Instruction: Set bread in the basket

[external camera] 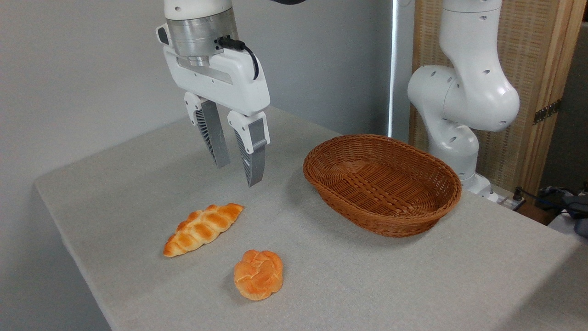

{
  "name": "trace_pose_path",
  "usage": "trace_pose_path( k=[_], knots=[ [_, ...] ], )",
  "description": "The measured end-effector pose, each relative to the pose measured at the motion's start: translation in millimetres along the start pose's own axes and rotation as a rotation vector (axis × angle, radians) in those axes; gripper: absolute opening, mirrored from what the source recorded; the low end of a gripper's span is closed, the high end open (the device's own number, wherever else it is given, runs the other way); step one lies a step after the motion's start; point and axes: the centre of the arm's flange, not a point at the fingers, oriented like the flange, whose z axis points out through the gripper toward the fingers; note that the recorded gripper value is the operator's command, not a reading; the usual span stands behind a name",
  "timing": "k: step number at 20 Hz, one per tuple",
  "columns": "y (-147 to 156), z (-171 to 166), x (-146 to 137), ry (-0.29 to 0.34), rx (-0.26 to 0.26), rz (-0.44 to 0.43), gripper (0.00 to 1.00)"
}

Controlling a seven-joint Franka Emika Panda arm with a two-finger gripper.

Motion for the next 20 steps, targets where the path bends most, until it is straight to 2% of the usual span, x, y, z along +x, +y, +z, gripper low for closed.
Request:
trace_pose_path(
  k=[9, 14, 20],
  knots=[
    [1, 4, 0, -0.005, -0.004, 0.001, 1.00],
    [5, 25, 16, 0.059, 0.041, 0.024, 1.00],
    [8, 34, 19, 0.057, 0.039, 0.031, 1.00]
  ],
)
